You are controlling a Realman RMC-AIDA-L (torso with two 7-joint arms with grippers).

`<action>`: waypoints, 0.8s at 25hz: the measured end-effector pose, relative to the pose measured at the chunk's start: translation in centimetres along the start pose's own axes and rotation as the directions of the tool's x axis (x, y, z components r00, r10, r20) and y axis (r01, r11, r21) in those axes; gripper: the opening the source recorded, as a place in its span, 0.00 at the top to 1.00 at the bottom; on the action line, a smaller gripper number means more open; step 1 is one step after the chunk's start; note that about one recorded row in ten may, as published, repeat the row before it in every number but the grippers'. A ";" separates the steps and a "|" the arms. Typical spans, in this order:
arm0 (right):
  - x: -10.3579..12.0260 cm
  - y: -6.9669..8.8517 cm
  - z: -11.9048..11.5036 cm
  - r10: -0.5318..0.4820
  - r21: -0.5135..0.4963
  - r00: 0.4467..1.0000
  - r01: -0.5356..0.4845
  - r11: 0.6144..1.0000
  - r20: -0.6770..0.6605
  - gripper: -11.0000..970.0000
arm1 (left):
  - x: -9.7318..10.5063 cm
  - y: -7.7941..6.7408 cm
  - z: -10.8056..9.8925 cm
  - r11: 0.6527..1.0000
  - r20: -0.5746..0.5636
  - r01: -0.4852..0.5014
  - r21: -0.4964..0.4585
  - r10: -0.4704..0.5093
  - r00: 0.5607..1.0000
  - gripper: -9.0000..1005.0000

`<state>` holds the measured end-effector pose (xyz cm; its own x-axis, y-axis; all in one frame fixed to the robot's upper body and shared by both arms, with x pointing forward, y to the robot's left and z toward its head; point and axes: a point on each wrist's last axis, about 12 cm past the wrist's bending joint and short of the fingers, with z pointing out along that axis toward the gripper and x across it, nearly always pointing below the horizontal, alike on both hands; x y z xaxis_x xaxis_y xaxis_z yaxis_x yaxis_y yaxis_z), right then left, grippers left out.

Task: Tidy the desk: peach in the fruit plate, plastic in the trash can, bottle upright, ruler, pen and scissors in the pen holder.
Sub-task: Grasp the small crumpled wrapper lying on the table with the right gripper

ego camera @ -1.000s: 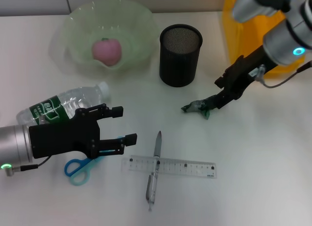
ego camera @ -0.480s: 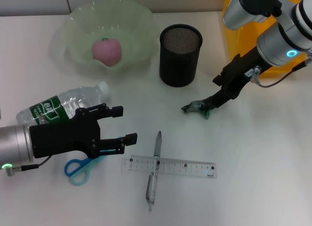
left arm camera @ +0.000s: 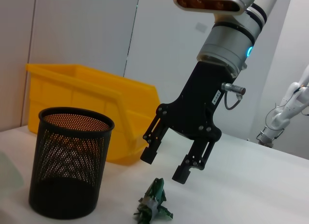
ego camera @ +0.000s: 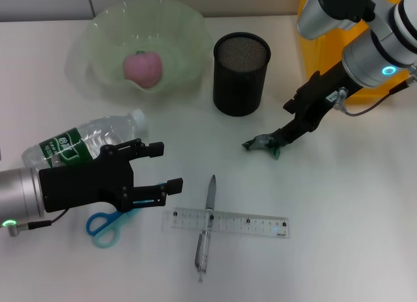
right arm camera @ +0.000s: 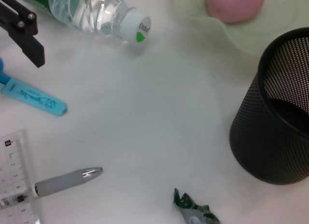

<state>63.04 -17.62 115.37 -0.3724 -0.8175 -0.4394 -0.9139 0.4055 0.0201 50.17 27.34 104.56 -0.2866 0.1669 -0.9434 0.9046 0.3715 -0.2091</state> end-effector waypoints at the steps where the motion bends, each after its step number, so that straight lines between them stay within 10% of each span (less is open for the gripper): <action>1: 0.0 0.0 0.0 -0.002 0.000 1.000 0.002 1.000 -0.001 0.30 | 0.0 0.0 0.0 1.000 0.000 0.001 0.000 -0.001 1.000 0.19; 20: -0.3 0.6 3.3 -0.035 0.010 0.999 0.035 0.999 -0.017 0.31 | 0.1 0.0 -0.1 1.000 -0.003 0.000 -0.001 0.000 1.000 0.20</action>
<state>63.14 -15.76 112.57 -0.3430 -0.8381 -0.4241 -0.9247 0.3806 -0.0042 50.13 27.45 104.52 -0.2873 0.1693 -0.9428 0.9042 0.3727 -0.2086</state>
